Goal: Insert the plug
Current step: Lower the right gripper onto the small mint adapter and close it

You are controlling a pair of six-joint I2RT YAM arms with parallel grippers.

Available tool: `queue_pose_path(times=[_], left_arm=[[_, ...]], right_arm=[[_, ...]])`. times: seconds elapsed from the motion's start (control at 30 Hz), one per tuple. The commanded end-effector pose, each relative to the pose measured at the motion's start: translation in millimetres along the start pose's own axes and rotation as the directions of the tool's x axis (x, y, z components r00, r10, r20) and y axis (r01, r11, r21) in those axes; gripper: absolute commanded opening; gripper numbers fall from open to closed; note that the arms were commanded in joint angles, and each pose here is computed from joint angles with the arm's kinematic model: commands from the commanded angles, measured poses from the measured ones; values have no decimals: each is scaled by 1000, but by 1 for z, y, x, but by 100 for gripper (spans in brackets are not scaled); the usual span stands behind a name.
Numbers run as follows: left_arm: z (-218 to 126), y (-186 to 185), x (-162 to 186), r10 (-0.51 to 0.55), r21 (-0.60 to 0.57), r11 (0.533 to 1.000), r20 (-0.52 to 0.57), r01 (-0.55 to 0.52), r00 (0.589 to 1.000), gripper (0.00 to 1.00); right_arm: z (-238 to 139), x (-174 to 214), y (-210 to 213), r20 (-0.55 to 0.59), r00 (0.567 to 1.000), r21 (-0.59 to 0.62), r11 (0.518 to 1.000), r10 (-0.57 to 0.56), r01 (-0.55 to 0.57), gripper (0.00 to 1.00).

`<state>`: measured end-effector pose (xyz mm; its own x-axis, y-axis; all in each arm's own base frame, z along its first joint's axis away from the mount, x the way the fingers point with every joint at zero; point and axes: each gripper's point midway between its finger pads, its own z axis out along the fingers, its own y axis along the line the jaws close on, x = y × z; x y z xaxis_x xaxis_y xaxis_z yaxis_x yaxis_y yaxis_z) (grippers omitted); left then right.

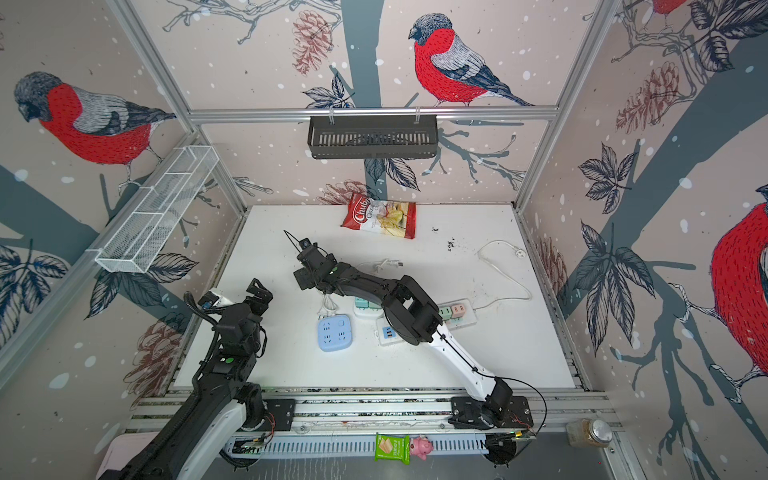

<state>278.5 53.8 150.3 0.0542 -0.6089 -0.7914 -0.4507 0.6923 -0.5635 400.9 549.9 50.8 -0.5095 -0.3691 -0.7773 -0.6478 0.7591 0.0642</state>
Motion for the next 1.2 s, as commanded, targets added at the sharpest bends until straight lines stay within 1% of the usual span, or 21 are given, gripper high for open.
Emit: queue_pose_path(times=[0.0, 0.07, 0.23, 0.4, 0.53, 0.87, 1.03, 1.17], left_arm=[[0, -7, -7, -35, 32, 999, 23, 34, 999, 97], [0, -8, -7, -36, 34, 999, 25, 35, 999, 97], [0, -9, -7, -37, 42, 998, 23, 36, 999, 97], [0, -12, -5, -34, 53, 998, 13, 33, 999, 97], [1, -12, -4, -29, 52, 998, 8, 29, 1000, 97], [2, -14, -3, -24, 56, 998, -2, 24, 1000, 97], [2, -14, -3, -22, 54, 998, -3, 23, 1000, 97], [3, -14, -3, -23, 53, 998, -5, 23, 1000, 97]], right_arm=[[12, 6, 3, -26, 999, -76, 997, -26, 24, 99], [19, 8, 6, -32, 999, -130, 991, -22, 18, 100], [28, 18, 10, -42, 999, -197, 980, -20, 11, 99], [24, 20, 25, -33, 999, -263, 964, -43, 32, 95], [21, 25, 35, -31, 997, -283, 958, -65, 53, 90], [10, 29, 41, -11, 992, -226, 967, -126, 121, 77], [11, 29, 40, 5, 990, -189, 972, -144, 143, 70], [16, 30, 36, 15, 989, -155, 977, -144, 145, 69]])
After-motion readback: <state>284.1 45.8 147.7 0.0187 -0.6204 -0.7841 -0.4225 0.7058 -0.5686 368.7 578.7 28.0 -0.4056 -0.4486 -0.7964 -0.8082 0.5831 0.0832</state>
